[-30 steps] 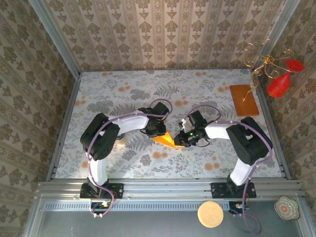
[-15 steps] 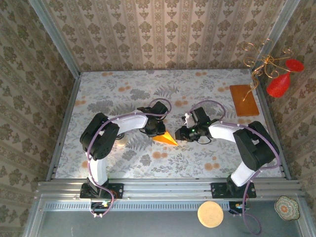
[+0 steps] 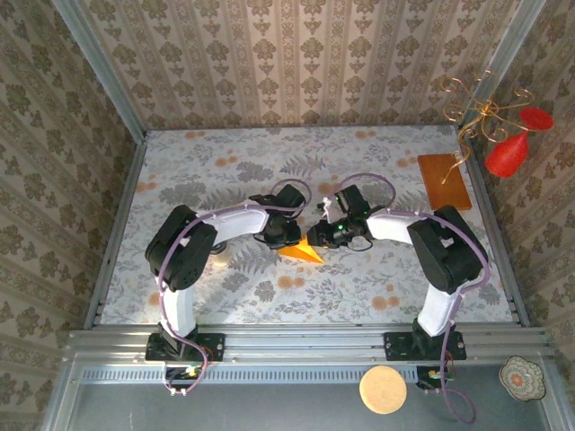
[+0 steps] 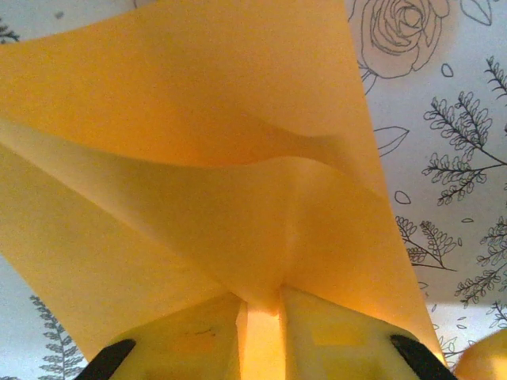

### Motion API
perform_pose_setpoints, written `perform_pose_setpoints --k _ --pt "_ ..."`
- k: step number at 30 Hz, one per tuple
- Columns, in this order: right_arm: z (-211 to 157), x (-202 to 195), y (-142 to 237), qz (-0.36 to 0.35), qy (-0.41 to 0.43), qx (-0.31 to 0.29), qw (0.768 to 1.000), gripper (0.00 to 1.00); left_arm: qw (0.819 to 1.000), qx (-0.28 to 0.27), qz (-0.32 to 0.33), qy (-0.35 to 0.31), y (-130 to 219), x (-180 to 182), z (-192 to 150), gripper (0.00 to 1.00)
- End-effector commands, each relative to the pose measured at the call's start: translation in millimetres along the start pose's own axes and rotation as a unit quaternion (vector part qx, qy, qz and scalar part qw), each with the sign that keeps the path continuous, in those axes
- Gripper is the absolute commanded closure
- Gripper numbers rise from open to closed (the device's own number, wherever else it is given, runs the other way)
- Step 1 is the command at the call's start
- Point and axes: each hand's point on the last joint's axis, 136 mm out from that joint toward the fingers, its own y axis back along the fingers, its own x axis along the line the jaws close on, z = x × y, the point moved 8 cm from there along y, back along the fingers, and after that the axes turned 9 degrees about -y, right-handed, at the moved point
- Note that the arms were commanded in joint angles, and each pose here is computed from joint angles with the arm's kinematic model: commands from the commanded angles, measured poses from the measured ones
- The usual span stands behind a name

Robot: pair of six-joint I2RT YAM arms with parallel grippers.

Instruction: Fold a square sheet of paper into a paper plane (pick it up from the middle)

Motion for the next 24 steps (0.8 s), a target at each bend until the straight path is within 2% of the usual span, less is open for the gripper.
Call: perform_pose_setpoints --k 1,10,16,20,24 --pt "-2 2 -9 0.015 0.007 0.028 0.999 0.71 1.000 0.012 0.009 0.004 -7 9 -5 0.80" --pt "-7 -3 -18 0.018 0.001 0.049 0.999 0.80 1.000 0.001 -0.001 -0.005 -2 6 -2 0.81" --pt "-14 -11 -24 0.003 -0.014 0.058 0.998 0.86 0.999 -0.037 -0.028 -0.013 23 0 5 0.78" --pt "-18 -15 -26 -0.008 -0.024 0.057 0.998 0.86 0.998 -0.056 -0.030 0.010 38 8 1 0.77" --pt "-21 -20 -26 -0.018 -0.037 0.051 0.998 0.87 0.997 -0.051 -0.034 0.047 35 21 -10 0.76"
